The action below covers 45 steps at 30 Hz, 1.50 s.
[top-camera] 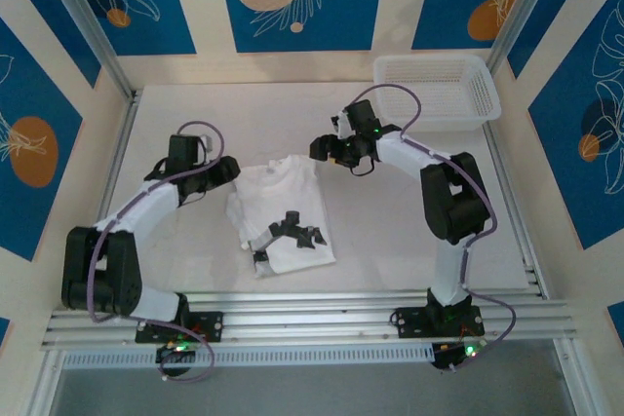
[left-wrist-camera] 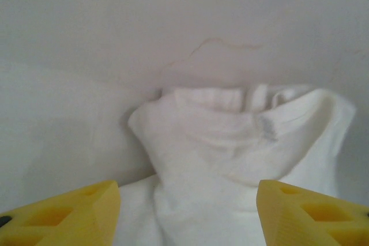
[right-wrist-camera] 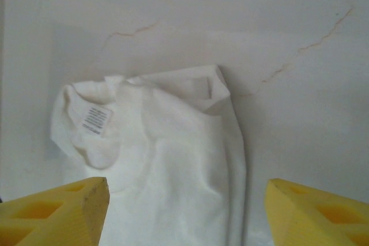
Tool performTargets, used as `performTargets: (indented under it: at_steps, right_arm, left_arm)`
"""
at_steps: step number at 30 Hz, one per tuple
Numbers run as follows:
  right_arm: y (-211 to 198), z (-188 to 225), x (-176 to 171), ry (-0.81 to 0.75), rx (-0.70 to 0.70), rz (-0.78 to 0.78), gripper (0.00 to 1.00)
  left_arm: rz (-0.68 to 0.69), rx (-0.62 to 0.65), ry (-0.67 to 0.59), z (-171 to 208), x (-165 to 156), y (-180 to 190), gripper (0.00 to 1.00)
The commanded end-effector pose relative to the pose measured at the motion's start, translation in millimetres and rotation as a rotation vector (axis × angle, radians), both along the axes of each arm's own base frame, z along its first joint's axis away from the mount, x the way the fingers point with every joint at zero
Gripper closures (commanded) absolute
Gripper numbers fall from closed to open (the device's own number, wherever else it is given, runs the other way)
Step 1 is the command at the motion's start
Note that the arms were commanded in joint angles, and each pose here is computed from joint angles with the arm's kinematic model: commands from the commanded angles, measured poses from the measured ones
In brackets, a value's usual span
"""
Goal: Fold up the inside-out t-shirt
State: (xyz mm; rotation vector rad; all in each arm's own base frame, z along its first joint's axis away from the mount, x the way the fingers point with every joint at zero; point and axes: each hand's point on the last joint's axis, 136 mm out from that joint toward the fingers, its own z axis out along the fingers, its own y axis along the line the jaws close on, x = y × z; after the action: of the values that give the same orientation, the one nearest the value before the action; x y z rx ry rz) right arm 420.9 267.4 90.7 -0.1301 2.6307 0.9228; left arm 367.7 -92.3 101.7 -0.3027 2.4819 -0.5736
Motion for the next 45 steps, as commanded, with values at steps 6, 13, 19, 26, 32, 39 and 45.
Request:
performTargets:
  at_steps: [6,13,19,26,32,39,45]
  right_arm:
    - [25,-28,21,-0.019,-0.063,0.102,0.28]
    - [41,-51,22,0.053,-0.072,0.114,0.33]
    - [46,-62,12,0.091,-0.070,0.139,0.36]
    - [50,-63,7,0.131,-0.006,0.150,0.57]
    - [49,-61,8,0.140,0.005,0.150,0.66]
    - [48,-63,7,0.156,0.008,0.147,0.70]
    - [45,-63,7,0.164,0.008,0.137,0.70]
  left_arm:
    - [-0.145,-0.060,0.067,-34,19,-30,0.27]
    - [-0.107,-0.123,0.029,-37,47,-40,0.27]
    - [-0.116,-0.115,0.068,-57,56,-52,0.31]
    - [-0.145,-0.110,0.083,-73,59,-70,0.34]
    - [-0.168,-0.151,0.062,-76,67,-87,0.40]
    - [-0.215,-0.176,0.000,-58,69,-112,0.67]
    - [-0.180,-0.113,0.015,-60,71,-101,0.63]
